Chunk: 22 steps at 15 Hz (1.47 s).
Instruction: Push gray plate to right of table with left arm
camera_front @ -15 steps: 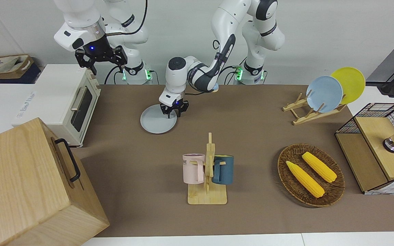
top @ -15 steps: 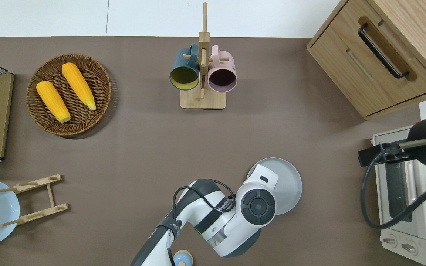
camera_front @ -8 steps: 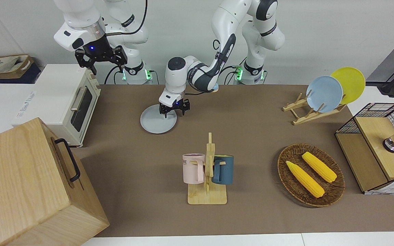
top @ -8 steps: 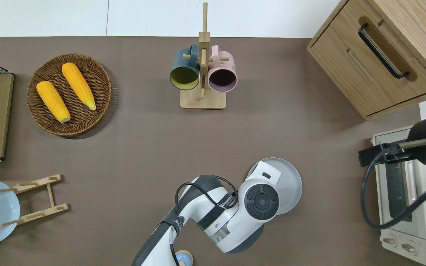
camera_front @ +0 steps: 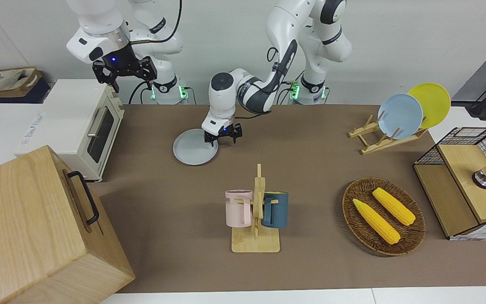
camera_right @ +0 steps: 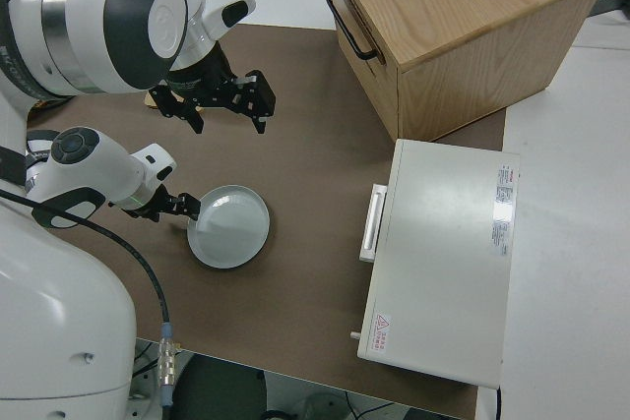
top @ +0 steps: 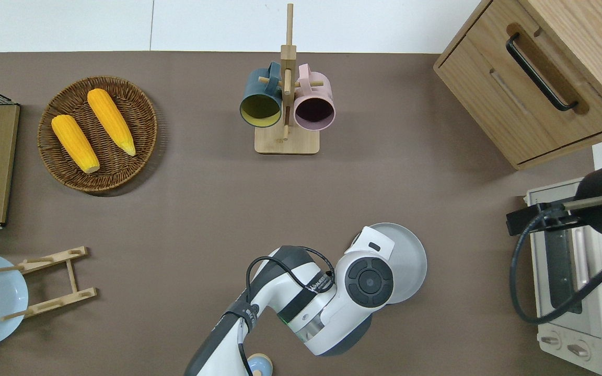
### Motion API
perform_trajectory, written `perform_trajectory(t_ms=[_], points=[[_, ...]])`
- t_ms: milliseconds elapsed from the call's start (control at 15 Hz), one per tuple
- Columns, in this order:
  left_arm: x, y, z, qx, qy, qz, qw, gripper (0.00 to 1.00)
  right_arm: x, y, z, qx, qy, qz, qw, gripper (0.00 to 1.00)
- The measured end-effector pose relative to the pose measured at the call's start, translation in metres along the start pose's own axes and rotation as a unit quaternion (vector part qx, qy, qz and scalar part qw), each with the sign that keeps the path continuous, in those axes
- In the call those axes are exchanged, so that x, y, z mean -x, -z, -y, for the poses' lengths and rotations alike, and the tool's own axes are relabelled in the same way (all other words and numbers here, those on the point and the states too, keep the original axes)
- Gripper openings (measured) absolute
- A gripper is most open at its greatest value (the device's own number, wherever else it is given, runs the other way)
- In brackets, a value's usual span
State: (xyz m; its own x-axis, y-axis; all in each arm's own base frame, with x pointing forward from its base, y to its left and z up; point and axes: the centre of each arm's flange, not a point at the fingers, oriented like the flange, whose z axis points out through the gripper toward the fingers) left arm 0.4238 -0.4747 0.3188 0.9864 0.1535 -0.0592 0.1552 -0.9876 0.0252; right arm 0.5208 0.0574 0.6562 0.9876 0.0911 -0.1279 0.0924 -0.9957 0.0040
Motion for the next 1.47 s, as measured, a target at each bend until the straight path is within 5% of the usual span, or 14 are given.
perform_trajectory(t_ms=[533,933,1467], points=[[-0.050,0.066,0.068,-0.024,-0.033,0.018,0.9990,1.00,0.000,0.000,0.000,0.000,0.000,0.000,1.0000,0.99],[-0.087,0.131,0.156,-0.024,-0.071,0.052,0.9959,1.00,0.000,0.000,0.000,0.000,0.000,0.000,1.0000,0.99],[-0.111,0.188,0.255,-0.019,-0.098,0.068,0.9927,1.00,0.000,0.000,0.000,0.000,0.000,0.000,1.0000,0.99]])
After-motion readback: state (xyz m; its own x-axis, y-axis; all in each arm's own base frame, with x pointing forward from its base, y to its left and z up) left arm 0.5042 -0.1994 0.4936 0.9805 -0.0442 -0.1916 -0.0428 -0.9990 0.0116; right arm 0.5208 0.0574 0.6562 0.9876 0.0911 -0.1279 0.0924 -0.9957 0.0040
